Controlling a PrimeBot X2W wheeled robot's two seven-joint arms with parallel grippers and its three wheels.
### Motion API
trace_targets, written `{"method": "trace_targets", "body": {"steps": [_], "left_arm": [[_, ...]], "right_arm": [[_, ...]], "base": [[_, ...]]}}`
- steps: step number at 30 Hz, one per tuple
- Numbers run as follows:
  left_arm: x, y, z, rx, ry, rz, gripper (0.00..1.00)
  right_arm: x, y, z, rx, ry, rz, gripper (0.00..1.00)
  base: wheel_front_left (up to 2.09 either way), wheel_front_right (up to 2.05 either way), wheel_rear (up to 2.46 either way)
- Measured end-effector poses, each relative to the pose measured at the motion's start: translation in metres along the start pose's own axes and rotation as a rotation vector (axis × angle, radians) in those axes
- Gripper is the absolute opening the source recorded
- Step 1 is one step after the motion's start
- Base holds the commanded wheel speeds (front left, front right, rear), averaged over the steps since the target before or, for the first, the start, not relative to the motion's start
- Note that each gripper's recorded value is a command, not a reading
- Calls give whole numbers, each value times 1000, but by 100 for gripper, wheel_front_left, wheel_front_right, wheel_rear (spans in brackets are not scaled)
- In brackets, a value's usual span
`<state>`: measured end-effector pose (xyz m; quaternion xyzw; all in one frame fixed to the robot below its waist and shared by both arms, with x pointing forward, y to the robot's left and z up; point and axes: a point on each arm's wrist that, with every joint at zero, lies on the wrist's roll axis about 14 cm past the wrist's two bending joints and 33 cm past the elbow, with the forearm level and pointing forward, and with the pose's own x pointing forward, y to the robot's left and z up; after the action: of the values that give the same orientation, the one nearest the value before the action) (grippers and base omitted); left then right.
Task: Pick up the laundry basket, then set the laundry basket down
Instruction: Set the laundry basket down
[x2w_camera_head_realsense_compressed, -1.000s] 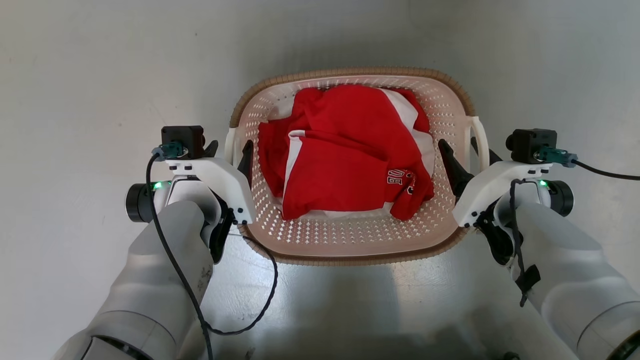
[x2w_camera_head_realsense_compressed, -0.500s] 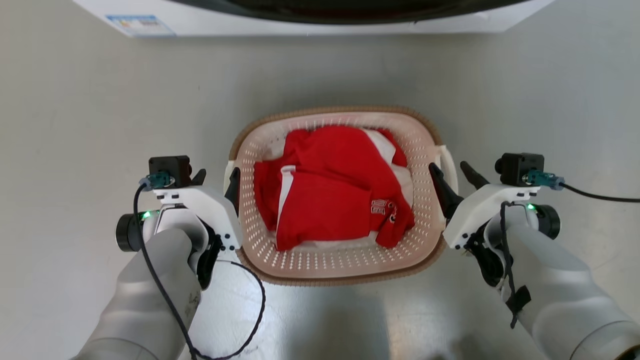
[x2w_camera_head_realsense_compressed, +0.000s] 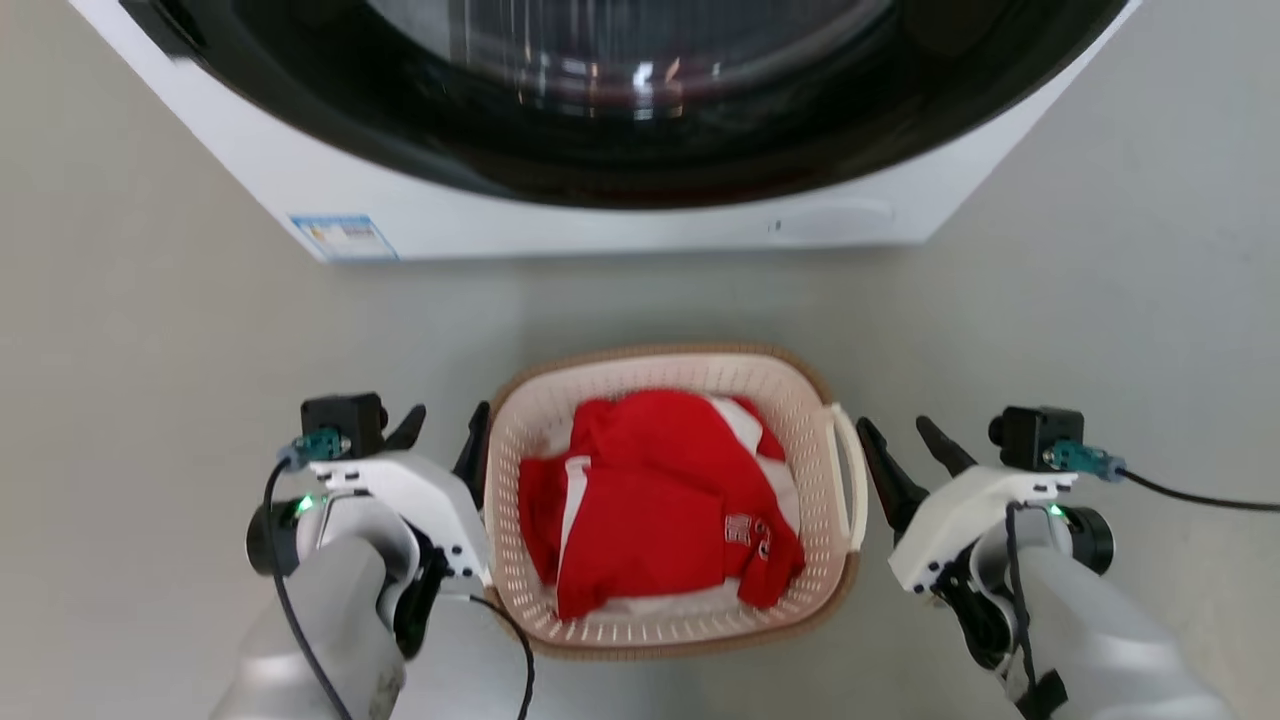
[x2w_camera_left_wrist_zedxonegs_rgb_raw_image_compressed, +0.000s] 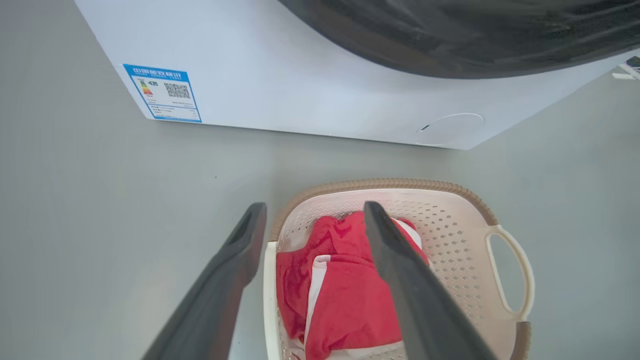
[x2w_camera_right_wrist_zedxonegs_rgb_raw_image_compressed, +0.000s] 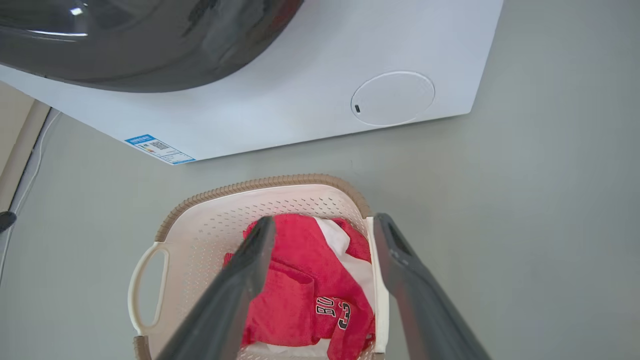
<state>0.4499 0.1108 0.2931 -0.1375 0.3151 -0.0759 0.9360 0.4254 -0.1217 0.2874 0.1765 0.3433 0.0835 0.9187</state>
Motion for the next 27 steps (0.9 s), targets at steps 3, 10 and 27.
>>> {"method": "trace_targets", "body": {"steps": [3,10,27], "left_arm": [[-20,-7,19,15,-72,-13,100],[-57,-11,42,31,-184,-19,100],[-125,-21,90,59,-455,-29,100]], "right_arm": [[-19,11,25,-32,-90,29,100],[-53,29,56,-71,-231,65,100],[-124,42,106,-113,-529,69,100]], "base": [[0,0,0],[0,0,0],[0,0,0]]}}
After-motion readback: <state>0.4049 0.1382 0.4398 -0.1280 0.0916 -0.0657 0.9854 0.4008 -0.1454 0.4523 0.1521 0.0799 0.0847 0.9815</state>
